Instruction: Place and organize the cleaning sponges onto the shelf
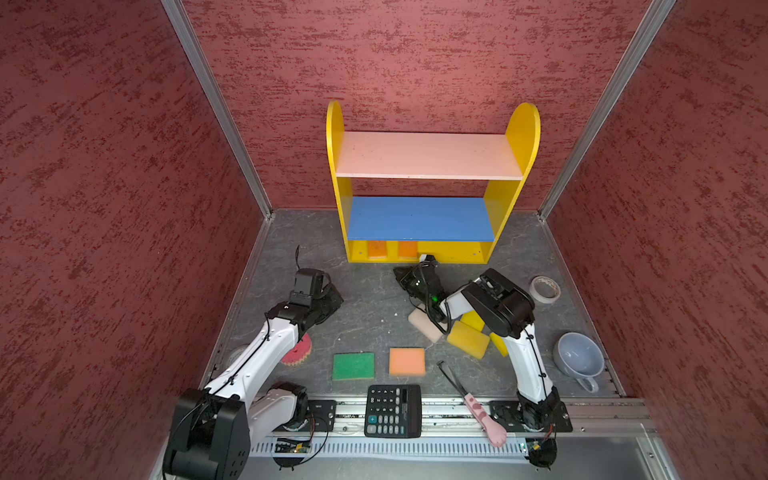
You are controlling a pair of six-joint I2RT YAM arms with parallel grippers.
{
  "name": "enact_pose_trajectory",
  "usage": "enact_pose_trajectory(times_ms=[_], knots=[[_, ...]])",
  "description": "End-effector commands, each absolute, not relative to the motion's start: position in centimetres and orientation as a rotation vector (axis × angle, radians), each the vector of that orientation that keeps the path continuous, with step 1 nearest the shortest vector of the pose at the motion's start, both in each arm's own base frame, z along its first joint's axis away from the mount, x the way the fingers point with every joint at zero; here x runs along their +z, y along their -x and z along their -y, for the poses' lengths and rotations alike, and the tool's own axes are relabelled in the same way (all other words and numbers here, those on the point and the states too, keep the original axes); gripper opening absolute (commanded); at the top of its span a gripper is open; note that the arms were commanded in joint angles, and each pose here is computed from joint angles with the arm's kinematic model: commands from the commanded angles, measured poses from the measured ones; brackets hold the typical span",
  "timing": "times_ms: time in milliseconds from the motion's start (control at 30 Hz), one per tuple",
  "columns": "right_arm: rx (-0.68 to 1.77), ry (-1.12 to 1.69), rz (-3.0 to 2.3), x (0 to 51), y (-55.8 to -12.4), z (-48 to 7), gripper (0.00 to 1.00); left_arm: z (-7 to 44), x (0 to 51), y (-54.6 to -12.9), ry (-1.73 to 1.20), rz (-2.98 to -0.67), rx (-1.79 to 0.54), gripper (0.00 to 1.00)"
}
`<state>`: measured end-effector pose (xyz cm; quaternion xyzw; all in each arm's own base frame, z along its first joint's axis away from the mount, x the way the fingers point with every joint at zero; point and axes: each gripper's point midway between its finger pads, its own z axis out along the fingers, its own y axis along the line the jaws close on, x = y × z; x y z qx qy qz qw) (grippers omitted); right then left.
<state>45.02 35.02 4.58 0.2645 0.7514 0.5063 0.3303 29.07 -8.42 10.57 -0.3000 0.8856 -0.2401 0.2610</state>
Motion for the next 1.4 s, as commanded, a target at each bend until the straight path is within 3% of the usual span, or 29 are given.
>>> enact_pose_trajectory(times_ms=[0,333,1033,1233,1367], knots=[[1.353,-0.749,-1.977,3.6,-45.6,-36.5,0.0,8.4,10.1,-29.1,0.813,-2.391,-0.675,0.0],[1.339,-0.891,-2.002,0.2,-47.8,-38.8,0.0,7.7,9.1,-28.6,0.841,-2.414,-0.673,0.0],[1.325,-0.888,-2.047,-0.6,-48.8,-41.6,0.0,6.6,8.7,-29.0,0.868,-2.403,-0.704,0.0],[1.379,-0.775,-2.027,2.5,-47.7,-41.7,0.0,6.5,9.2,-29.1,0.867,-2.398,-0.707,0.04],[1.344,-0.466,-2.047,8.5,-46.1,-42.1,0.0,6.1,10.2,-29.4,0.852,-2.383,-0.692,0.11]])
